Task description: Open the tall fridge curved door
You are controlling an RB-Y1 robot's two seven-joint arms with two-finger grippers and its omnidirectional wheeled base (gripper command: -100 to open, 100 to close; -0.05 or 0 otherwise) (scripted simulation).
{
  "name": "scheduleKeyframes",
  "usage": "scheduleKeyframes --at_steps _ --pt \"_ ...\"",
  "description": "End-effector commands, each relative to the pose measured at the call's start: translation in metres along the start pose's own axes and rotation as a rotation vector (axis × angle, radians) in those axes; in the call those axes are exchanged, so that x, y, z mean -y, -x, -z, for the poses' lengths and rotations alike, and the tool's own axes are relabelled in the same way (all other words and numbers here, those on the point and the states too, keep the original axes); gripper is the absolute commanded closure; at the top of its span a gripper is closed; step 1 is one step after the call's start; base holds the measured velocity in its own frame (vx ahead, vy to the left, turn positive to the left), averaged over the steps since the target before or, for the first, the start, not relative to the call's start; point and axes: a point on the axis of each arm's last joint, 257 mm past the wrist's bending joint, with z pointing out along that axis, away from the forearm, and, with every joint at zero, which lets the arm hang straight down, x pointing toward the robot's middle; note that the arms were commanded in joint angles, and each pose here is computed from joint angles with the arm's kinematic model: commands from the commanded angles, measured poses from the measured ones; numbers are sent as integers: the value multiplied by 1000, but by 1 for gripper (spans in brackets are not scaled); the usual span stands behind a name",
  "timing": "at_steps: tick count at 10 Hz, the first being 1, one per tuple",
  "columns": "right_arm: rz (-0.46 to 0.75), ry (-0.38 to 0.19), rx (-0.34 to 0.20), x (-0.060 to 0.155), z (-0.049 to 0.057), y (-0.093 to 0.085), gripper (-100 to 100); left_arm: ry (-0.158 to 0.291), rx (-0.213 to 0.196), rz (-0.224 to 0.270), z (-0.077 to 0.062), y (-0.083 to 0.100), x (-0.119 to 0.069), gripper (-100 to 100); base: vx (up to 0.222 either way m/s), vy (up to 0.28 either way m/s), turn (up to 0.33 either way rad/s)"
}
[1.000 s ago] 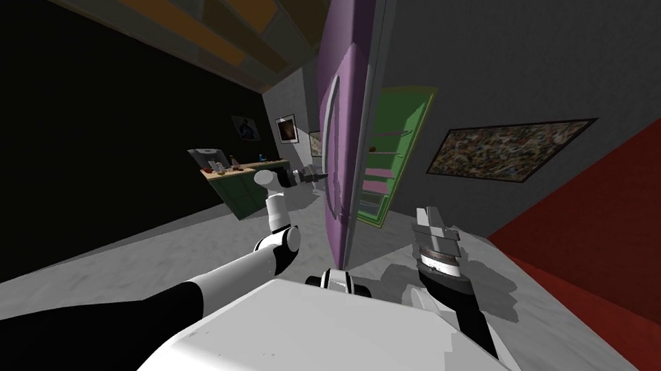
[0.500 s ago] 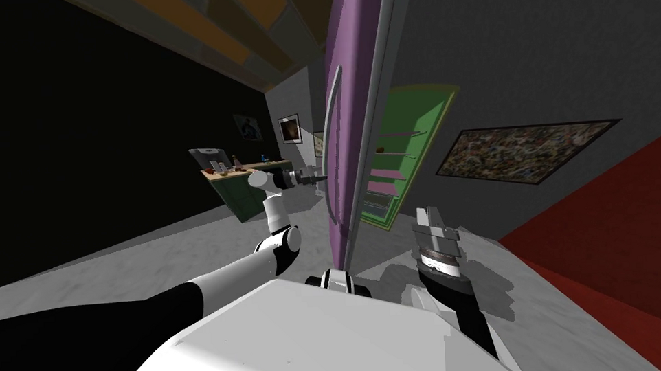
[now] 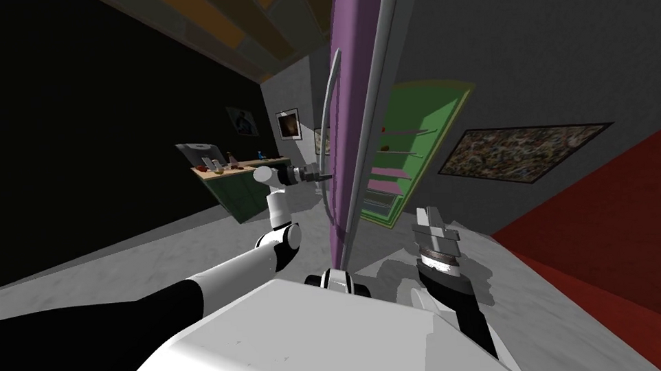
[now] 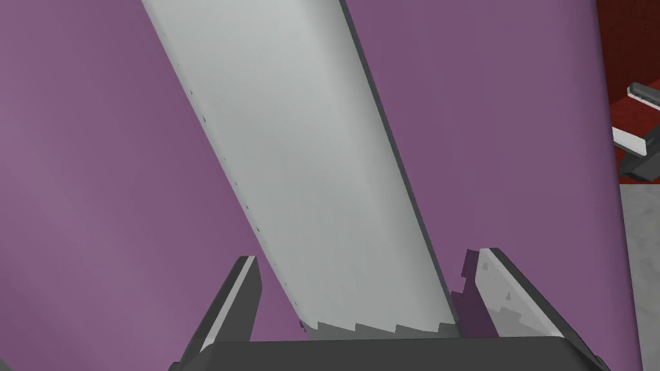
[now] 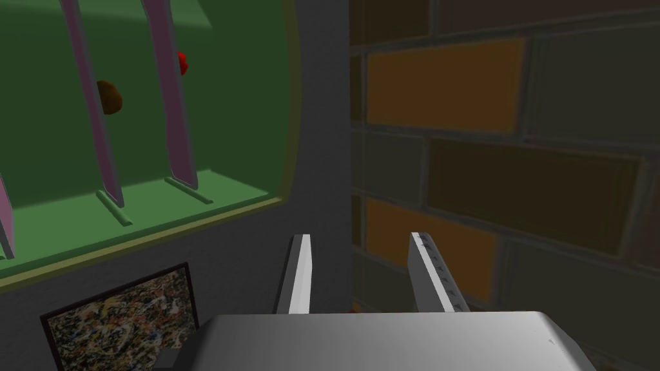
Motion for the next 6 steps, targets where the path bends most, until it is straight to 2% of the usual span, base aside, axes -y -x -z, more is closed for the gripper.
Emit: scheduleKeyframes --at_steps 1,2,3,5,6 --pt "0 0 0 0 0 0 0 -11 12 39 -23 -8 12 -100 -32 103 -164" --pt "0 0 0 0 0 0 0 -7 11 37 -31 -9 10 -100 -37 148 -193" --pt "0 0 0 0 0 0 0 -1 10 26 -40 -11 7 -100 -30 73 -30" --pt "0 0 0 0 0 0 0 -32 -10 25 -41 -17 15 -100 -13 8 28" --pt "0 0 0 0 0 0 0 -25 27 62 -58 -16 20 -100 -35 133 -121"
